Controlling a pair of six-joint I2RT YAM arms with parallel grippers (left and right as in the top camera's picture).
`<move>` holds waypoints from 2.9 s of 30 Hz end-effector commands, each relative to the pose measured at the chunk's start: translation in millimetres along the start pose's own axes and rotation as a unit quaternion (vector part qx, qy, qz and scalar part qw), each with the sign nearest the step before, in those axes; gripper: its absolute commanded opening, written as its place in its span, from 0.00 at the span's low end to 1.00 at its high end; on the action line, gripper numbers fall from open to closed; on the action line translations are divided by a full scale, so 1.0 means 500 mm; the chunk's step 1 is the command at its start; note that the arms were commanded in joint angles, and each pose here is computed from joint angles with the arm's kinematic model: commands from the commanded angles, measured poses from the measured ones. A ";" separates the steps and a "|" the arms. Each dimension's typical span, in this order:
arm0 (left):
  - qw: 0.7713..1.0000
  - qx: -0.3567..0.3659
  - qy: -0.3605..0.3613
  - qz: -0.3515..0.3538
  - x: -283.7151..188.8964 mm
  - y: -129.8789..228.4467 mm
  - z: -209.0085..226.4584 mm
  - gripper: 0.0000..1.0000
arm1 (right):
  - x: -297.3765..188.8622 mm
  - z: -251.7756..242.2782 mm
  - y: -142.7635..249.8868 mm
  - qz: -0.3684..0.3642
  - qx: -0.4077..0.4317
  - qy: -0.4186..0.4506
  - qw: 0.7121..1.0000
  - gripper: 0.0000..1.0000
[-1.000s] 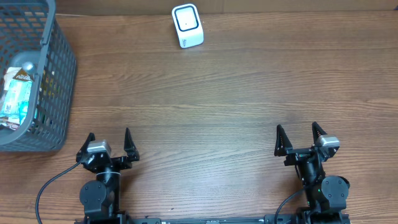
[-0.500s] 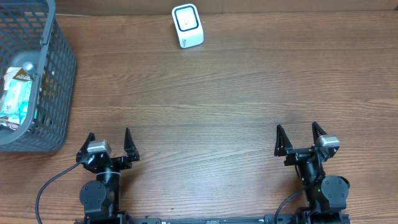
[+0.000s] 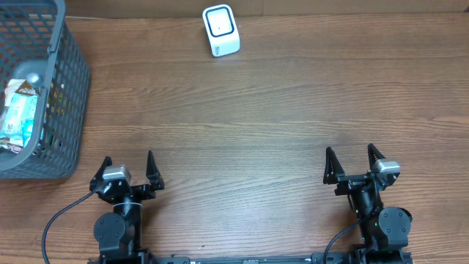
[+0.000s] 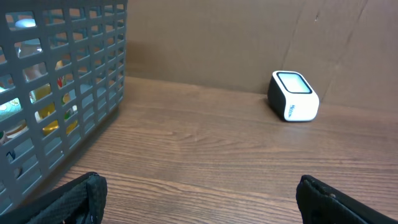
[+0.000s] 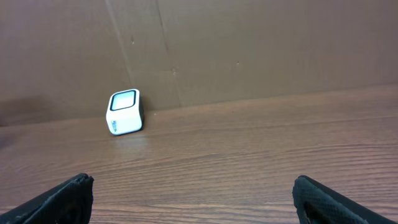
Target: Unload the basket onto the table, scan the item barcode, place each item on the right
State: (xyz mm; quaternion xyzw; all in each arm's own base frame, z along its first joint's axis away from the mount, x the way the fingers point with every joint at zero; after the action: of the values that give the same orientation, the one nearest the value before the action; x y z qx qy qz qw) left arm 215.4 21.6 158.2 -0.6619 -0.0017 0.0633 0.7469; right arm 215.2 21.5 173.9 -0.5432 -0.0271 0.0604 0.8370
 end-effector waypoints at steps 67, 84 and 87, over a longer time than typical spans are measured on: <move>0.851 0.220 0.050 -0.475 -0.391 -0.660 -0.030 1.00 | 0.001 -0.003 0.007 0.002 0.002 0.003 1.000 1.00; 0.968 0.152 0.183 -0.082 -0.070 -0.846 -0.007 0.99 | 0.001 -0.003 0.007 0.002 0.002 0.003 1.000 1.00; 0.969 0.135 0.206 0.000 0.006 -0.821 -0.010 1.00 | 0.001 -0.003 0.007 0.002 0.002 0.003 1.000 1.00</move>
State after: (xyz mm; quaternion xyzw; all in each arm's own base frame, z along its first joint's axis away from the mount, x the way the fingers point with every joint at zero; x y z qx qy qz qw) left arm 227.4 -30.8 565.1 -0.5545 0.1273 -0.0880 0.8177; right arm 215.2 21.5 173.6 -0.5433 -0.0266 0.0607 0.8369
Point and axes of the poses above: each gripper's point midway between its finger pads, its own x axis out along the fingers, its own z axis along the line the jaws close on, y = z × x, the point moved 3 cm from there along -x, back along the fingers, and after that the axes turned 14 degrees about x, right-handed, at the moved point
